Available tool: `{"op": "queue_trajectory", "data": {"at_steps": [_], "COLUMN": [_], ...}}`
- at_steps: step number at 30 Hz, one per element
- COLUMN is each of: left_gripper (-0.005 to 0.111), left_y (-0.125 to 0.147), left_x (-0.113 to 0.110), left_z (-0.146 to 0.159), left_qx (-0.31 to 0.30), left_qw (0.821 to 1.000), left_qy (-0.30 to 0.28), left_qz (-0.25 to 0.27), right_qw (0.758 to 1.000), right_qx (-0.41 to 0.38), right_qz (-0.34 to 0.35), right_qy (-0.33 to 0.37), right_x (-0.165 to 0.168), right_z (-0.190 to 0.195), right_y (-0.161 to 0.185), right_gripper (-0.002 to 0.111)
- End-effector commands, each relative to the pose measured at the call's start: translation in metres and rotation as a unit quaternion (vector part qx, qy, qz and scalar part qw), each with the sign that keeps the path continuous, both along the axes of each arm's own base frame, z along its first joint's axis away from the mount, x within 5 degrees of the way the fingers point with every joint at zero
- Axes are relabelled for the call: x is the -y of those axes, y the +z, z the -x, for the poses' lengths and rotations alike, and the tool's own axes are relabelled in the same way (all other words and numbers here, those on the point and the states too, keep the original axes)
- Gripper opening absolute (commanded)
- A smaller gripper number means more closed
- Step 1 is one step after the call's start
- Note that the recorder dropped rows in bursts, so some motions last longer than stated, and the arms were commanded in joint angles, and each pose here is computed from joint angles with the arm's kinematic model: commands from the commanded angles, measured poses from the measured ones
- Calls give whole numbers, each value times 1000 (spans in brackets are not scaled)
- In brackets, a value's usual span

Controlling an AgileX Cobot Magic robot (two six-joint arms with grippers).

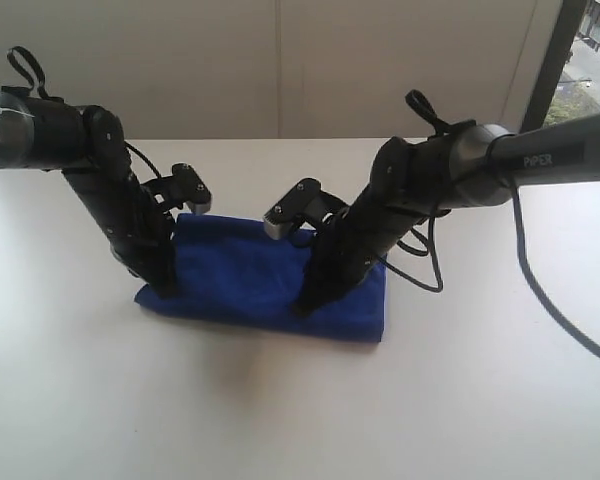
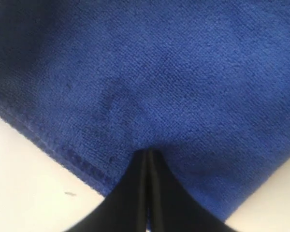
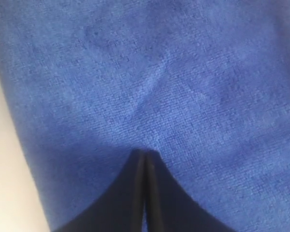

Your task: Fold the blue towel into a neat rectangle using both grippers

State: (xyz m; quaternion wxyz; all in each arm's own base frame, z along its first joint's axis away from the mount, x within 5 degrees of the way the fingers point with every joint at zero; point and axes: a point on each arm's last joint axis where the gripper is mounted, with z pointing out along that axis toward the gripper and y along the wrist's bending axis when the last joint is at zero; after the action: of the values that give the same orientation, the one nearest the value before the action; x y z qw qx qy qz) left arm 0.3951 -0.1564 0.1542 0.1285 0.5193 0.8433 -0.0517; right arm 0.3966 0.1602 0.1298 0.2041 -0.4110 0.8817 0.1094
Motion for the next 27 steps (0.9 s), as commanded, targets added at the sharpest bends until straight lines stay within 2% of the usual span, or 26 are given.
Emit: {"op": "queue_trajectory", "data": {"at_steps": [1, 10, 20, 23, 27], "left_gripper": [0, 0, 0, 0, 0], "left_y": [-11, -10, -4, 3, 31], "left_x": [-1, -7, 1, 1, -2], "left_z": [14, 31, 45, 45, 42], "left_qx": [-78, -172, -254, -243, -165], "left_qw": [997, 983, 967, 970, 986], "left_qy": [-14, -20, -15, -15, -18], "left_qz": [-25, -53, -13, -8, -3], "right_qw": [998, 988, 981, 982, 985], "right_qx": [-23, -94, -144, -126, -89], "right_qz": [39, 83, 87, 98, 109], "right_qy": [44, 92, 102, 101, 95], "right_x": [4, 11, 2, -3, -3], "right_z": [6, 21, 41, 46, 44], "right_y": [-4, -8, -6, -1, 16], "right_gripper": [0, 0, 0, 0, 0]}}
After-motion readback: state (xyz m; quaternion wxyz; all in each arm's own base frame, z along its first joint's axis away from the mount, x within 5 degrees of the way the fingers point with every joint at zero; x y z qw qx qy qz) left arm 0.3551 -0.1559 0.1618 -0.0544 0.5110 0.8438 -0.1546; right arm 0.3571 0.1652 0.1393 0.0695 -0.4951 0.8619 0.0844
